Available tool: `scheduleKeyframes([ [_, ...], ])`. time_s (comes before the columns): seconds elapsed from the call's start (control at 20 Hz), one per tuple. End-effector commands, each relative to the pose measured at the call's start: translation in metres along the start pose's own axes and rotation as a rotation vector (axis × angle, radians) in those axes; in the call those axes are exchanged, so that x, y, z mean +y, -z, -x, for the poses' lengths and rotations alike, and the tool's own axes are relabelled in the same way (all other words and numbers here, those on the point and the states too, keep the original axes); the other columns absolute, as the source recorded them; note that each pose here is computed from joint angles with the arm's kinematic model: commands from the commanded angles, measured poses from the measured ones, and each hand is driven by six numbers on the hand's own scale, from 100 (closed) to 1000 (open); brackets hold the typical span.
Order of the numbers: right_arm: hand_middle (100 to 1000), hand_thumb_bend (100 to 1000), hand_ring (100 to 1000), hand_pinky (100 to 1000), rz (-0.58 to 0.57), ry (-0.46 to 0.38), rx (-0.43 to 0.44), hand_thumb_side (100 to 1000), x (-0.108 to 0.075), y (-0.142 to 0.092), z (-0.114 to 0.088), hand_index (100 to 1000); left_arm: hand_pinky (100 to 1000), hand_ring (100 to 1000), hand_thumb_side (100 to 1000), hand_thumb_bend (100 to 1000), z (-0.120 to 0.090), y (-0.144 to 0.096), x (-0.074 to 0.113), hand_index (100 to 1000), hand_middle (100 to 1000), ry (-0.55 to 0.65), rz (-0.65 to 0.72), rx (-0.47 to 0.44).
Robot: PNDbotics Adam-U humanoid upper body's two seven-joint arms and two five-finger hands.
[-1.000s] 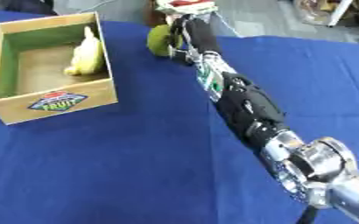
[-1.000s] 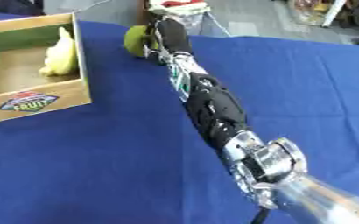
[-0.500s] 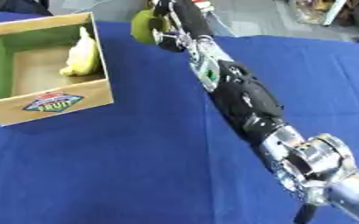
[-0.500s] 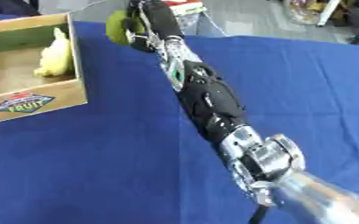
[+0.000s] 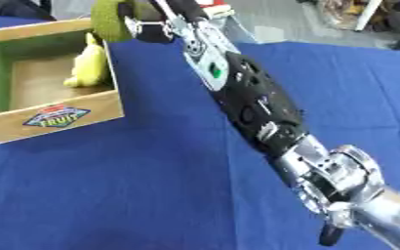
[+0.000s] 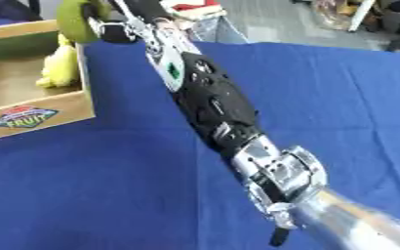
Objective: Pick up objects on the table and place them in the box.
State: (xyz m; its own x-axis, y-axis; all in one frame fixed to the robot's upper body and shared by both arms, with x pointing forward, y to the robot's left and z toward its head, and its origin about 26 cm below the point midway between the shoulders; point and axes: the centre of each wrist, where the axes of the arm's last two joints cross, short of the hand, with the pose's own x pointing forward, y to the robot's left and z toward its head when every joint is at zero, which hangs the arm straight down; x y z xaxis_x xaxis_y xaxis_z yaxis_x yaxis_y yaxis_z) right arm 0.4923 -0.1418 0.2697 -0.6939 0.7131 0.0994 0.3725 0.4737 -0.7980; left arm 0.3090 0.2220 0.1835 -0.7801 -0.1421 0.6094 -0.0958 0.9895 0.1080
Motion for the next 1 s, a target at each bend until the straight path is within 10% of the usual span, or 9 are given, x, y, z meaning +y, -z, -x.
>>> scheduleKeyframes([
  [0.05, 513, 100, 679, 738, -0.024, -0.001, -0.093, 100, -0.008, 0.017, -0.021, 285, 481, 574, 337, 476, -0.005, 0.005, -0.001, 750, 554, -0.008, 0.004, -0.029],
  [0.4, 525, 100, 690, 743, -0.140, -0.011, -0.150, 100, 0.018, 0.015, -0.036, 301, 481, 574, 336, 477, -0.006, 0.005, -0.002, 750, 554, -0.018, 0.004, -0.033],
  [0.75, 653, 100, 761, 787, -0.230, -0.065, -0.170, 100, 0.031, 0.011, -0.037, 808, 480, 573, 334, 476, -0.006, 0.005, -0.002, 750, 553, -0.021, 0.002, -0.034],
  [1.0, 678, 100, 770, 795, -0.241, -0.049, -0.155, 243, 0.027, 0.012, -0.036, 894, 479, 574, 334, 475, -0.005, 0.005, -0.002, 750, 554, -0.019, 0.000, -0.031],
])
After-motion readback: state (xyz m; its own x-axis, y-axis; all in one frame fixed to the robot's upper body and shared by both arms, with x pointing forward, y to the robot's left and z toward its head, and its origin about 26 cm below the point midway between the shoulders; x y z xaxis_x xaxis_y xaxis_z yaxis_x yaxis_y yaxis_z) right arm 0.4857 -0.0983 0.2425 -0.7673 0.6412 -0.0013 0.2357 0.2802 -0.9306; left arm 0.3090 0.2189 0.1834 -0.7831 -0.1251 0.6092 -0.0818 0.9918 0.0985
